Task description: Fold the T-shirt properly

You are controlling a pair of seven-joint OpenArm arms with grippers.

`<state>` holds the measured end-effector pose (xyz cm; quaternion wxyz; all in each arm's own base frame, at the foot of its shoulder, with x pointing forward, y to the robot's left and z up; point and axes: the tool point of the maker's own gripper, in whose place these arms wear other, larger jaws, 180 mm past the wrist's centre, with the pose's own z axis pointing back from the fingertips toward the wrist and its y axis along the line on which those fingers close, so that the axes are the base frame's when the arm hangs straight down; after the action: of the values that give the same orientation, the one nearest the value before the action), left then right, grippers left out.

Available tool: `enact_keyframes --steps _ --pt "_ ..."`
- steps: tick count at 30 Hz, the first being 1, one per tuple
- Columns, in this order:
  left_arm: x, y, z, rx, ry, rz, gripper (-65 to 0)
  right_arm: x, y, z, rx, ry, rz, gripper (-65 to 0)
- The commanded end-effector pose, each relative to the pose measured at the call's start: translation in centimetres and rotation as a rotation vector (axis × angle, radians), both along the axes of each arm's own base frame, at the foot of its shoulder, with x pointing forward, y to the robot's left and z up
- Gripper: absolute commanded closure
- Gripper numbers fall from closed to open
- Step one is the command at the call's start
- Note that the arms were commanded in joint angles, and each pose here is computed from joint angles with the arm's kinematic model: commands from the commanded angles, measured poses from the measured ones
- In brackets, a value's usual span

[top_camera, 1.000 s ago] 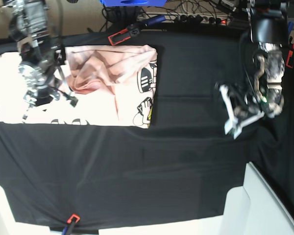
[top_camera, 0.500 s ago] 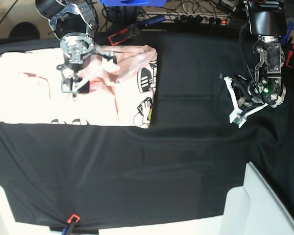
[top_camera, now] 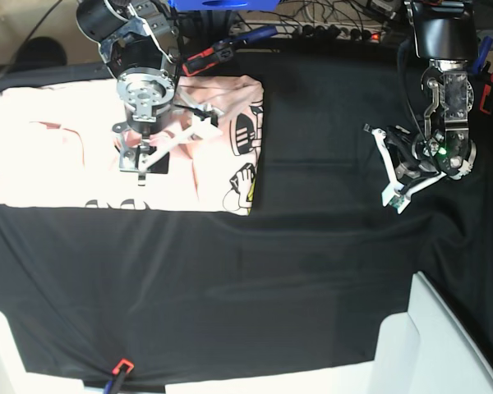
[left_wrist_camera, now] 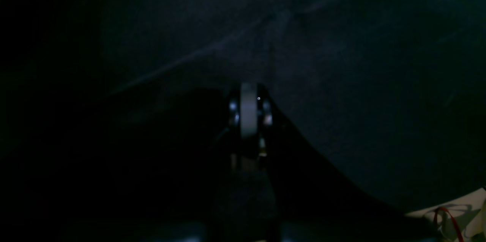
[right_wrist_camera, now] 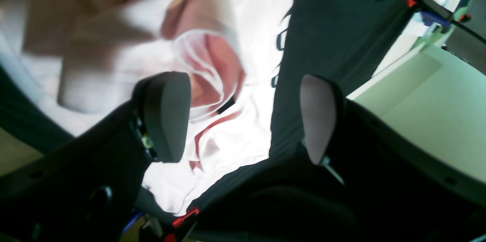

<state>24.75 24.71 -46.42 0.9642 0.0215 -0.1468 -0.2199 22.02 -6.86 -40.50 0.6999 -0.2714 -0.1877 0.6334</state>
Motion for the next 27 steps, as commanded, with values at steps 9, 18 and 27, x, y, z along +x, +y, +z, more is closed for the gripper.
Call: enact_keyframes --steps 9,18,27 --pt "1.1 0.5 0.9 0.010 -0.034 -0.003 0.0 0.2 0.6 -0.9 0.011 0.022 -0.005 -43.2" --pt "1.0 0.5 0.9 0.010 -0.032 -0.003 0.0 1.7 1.3 -0.4 0.078 0.010 -0.013 -43.2" --pt "0.9 0.5 0.8 0.012 -0.030 -0.003 0.0 1.8 1.3 -2.0 0.080 0.057 -0.013 -43.2"
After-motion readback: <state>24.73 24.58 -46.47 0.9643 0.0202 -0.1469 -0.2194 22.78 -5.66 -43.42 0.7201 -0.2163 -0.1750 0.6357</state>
